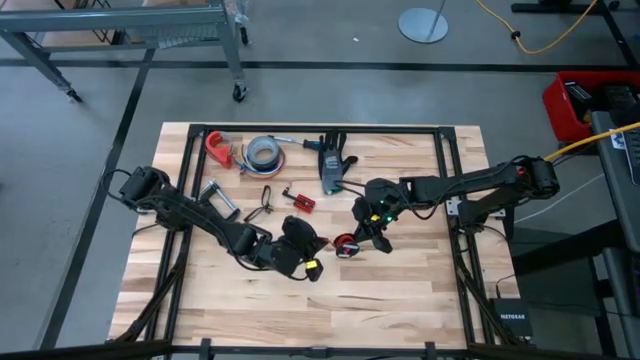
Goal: Coil cords
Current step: Coil the orange wire into the black spool
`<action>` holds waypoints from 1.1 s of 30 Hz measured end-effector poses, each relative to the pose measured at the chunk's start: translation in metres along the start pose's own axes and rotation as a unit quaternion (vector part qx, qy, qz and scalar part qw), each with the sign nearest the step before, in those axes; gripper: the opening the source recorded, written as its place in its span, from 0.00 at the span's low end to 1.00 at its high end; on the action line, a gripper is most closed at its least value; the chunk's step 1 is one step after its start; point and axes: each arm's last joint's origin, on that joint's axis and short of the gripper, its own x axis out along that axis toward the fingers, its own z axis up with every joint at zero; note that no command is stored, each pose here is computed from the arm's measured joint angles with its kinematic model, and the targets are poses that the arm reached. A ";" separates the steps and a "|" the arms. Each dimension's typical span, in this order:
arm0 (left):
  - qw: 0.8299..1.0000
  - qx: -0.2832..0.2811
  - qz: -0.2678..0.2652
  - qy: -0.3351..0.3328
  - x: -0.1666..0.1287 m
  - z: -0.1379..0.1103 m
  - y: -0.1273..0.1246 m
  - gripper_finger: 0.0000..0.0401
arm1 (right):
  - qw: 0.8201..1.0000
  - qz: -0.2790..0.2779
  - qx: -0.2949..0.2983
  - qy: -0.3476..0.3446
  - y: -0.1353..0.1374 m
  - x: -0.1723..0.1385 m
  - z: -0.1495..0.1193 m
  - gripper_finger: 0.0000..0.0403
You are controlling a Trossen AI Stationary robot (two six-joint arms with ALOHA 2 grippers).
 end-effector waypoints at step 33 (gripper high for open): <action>0.999 -0.009 -0.048 0.000 0.007 0.012 0.000 0.00 | 0.989 0.044 -0.115 -0.078 0.005 -0.001 0.016 0.01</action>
